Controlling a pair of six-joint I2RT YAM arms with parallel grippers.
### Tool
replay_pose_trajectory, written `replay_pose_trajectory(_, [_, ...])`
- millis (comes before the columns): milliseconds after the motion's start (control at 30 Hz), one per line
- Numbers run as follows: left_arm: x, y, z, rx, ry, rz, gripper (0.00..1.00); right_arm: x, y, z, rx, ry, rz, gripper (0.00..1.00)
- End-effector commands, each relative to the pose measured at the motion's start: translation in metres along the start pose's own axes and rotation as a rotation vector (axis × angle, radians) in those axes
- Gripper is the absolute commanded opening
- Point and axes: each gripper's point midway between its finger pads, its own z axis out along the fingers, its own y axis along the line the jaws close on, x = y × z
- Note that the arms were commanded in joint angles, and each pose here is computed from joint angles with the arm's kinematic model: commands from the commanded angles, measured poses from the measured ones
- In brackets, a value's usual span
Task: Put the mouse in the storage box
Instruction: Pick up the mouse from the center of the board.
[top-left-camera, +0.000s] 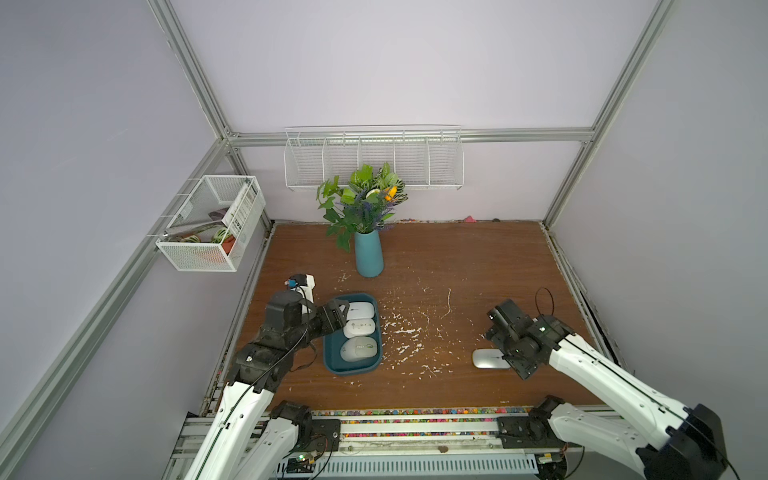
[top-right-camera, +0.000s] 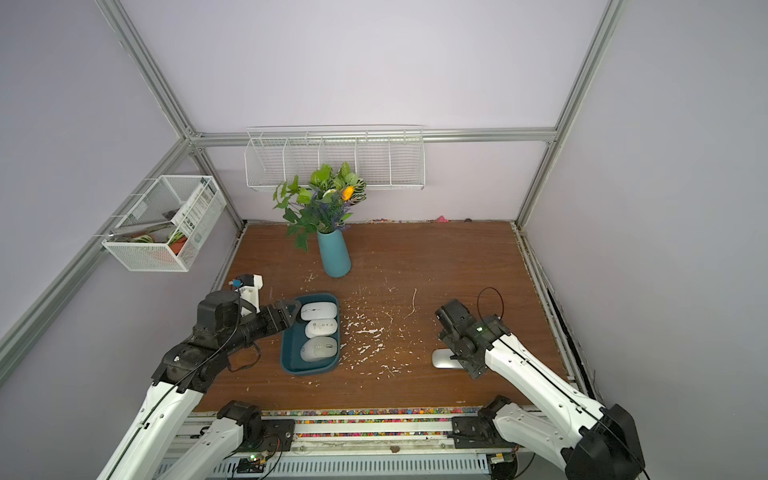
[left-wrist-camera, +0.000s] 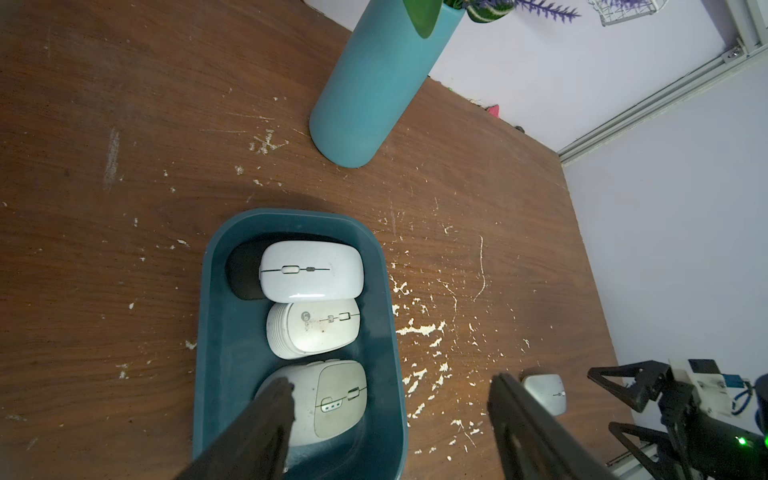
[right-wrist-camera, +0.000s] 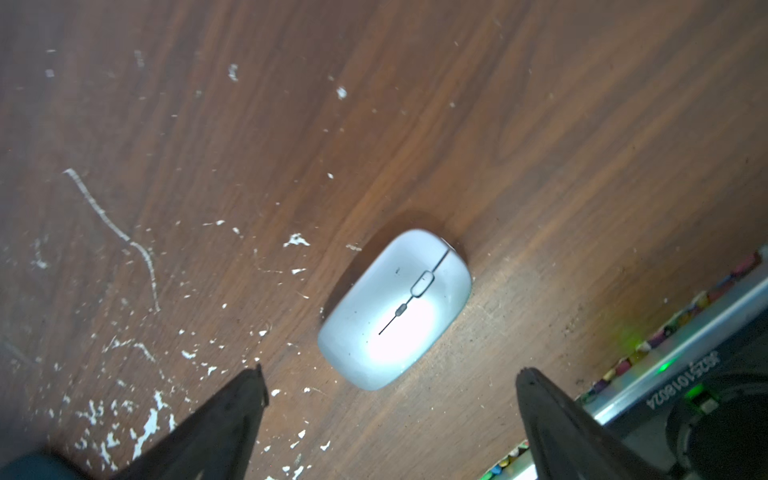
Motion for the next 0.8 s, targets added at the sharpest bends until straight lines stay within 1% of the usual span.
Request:
replay_pose_trajectory(0, [0.002,-0.003,0.003,0.019,0.007,0.03,0.78,0.006,-0.002,0.009,0.04,0.024,0.09,0.99])
replay_pose_trajectory(200, [0.001,-0.002,0.001,0.017,-0.001,0.029,0.78,0.019,0.004,0.025,0.135,0.082,0.116,0.99])
replay_pose_trajectory(333, [0.002,-0.004,0.002,0.029,0.005,0.033,0.78,0.025,0.01,0.036,0.179,0.105,0.103,0.99])
replay_pose_trajectory(500, [0.002,-0.003,0.003,0.024,0.008,0.033,0.78,0.033,0.017,0.051,0.21,0.138,0.108,0.98])
replay_pose_trajectory(600, [0.002,-0.004,0.002,0.025,0.006,0.034,0.78,0.036,0.013,0.059,0.245,0.15,0.109,0.98])
replay_pose_trajectory(767, [0.003,-0.003,0.004,0.023,0.011,0.032,0.78,0.041,0.012,0.072,0.252,0.183,0.119,0.97])
